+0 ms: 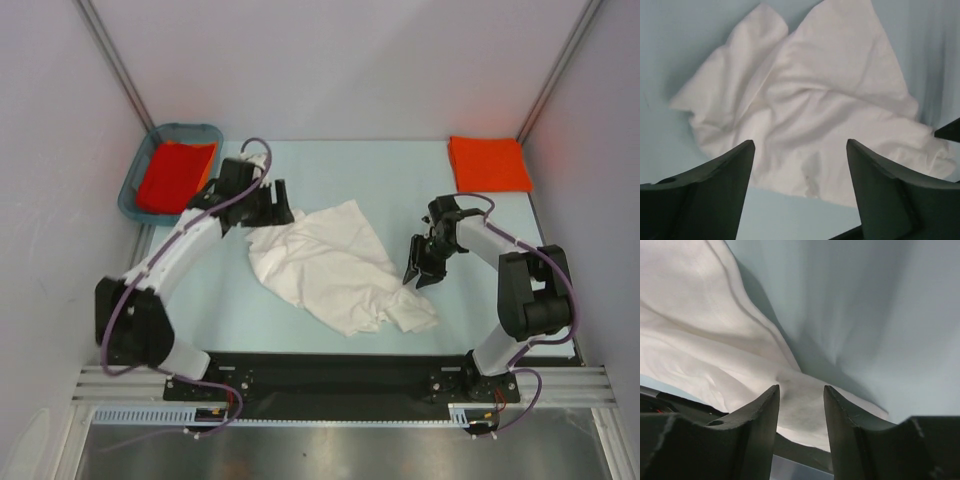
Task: Fold and stack the t-shirts
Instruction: Flatten the tshirt out
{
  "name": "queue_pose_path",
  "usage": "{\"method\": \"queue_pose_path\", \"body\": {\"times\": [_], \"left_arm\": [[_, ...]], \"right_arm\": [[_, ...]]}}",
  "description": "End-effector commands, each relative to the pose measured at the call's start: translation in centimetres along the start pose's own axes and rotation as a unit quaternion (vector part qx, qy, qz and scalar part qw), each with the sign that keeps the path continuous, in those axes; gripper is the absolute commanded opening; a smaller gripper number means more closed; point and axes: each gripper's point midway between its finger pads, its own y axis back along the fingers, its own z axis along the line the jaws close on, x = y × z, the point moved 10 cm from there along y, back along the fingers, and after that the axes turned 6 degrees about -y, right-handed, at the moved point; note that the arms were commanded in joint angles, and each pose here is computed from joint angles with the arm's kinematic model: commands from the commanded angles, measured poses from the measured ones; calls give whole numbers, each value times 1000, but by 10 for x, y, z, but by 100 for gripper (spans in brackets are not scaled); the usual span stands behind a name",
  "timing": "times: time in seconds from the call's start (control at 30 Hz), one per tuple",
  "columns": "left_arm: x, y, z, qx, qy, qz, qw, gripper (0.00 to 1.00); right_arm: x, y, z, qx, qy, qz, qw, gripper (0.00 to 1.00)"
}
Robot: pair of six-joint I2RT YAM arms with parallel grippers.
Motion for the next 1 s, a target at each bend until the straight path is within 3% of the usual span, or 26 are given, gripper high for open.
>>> {"method": "queue_pose_path", "body": {"times": [0.0,0.07,0.13,0.23,0.5,0.73,0.97], "left_arm": [[-48,-37,-4,32,-80,-36,996,77],[-57,-71,-3,31,-86,-15,996,72],[-77,-89,-16,22,-122,-43,991,78],[-84,-128,-34,3,-173,-51,984,79],[-91,-210,-46,-33,-206,-63,976,76],[-71,-241,-41,-31,-188,16,982,75],[-49,-243,-50,21,-189,56,980,71]], "right_arm": [[-6,10,9,-16,10,-23,1000,44],[-4,8,9,-23,6,-18,1000,44],[-3,7,8,-21,1,-15,1000,45],[2,5,6,-21,-1,-11,1000,46],[8,12,4,-27,-1,-9,1000,47],[7,13,0,-32,-3,-7,999,47],[4,8,-5,-34,-9,-1,999,47]]}}
